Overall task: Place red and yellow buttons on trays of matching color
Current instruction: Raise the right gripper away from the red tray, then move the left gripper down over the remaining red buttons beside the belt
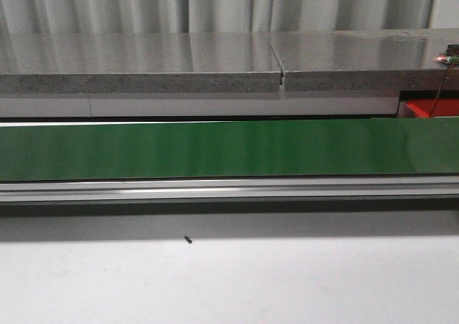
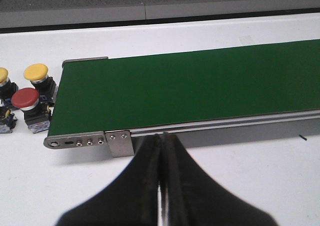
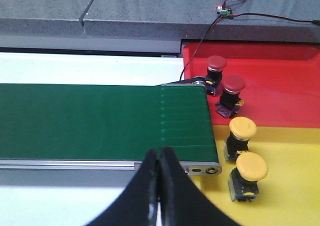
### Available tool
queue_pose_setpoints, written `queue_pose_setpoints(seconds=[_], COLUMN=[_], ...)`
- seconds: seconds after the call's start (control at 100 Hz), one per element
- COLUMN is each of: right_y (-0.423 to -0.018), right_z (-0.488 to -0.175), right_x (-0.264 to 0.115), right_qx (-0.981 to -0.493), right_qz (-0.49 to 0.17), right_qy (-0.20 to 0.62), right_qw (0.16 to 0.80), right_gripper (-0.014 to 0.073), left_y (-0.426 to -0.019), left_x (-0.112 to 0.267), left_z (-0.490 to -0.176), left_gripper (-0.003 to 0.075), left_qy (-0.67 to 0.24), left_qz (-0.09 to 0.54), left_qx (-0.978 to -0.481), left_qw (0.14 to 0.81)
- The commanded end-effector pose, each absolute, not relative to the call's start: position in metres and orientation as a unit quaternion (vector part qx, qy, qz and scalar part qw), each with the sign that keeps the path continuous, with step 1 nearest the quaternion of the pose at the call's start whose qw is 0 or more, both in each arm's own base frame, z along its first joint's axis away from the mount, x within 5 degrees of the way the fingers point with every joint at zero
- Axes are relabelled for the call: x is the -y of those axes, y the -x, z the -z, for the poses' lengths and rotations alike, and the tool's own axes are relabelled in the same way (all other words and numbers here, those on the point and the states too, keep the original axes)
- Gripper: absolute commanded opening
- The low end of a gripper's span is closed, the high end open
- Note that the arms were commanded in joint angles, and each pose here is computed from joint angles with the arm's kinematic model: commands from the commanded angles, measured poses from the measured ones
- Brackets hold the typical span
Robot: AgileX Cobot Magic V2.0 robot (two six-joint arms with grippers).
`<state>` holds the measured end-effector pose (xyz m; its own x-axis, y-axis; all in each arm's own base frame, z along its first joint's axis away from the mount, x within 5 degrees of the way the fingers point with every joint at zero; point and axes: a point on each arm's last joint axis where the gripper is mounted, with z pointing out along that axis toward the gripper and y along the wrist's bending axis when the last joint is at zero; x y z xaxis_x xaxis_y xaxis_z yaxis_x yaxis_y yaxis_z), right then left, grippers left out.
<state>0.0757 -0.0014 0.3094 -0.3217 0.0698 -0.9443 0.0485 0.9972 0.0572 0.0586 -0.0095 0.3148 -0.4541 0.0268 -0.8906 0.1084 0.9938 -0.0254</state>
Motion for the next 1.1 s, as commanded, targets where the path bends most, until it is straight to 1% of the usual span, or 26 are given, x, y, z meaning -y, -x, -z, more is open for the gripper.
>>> queue_pose_setpoints(seconds=[0.0,0.83,0.97,1.09], right_y=[-0.076,-0.076,-0.076,-0.076], right_z=[-0.322,-0.322,-0.322,-0.322], right_x=[0.002,0.002,0.002,0.002], right_qx=[-0.79,-0.79,-0.79,-0.79], right_qz=[-0.006,-0.006,-0.006,-0.006], right_qy=[-0.033,-0.033,-0.033,-0.033], right_qw=[0.613,0.613,0.613,0.613], right_gripper=[-0.0067,-0.0067,-0.0067,-0.0067], left_y=[-0.061,-0.063,-0.069,-0.082], left_x=[0.01,0.01,0.011,0.011], left_z=[-0.329,-0.329,-0.327,-0.329], left_gripper=[-0.002,-0.002,-0.002,-0.002], left_qy=[-0.035,-0.034,-0.031,-0.024], left_qz=[0.047,0.047,0.055,0.058], left_qx=[-0.826,-0.827,-0.834,-0.832], left_qw=[0.561,0.56,0.549,0.551])
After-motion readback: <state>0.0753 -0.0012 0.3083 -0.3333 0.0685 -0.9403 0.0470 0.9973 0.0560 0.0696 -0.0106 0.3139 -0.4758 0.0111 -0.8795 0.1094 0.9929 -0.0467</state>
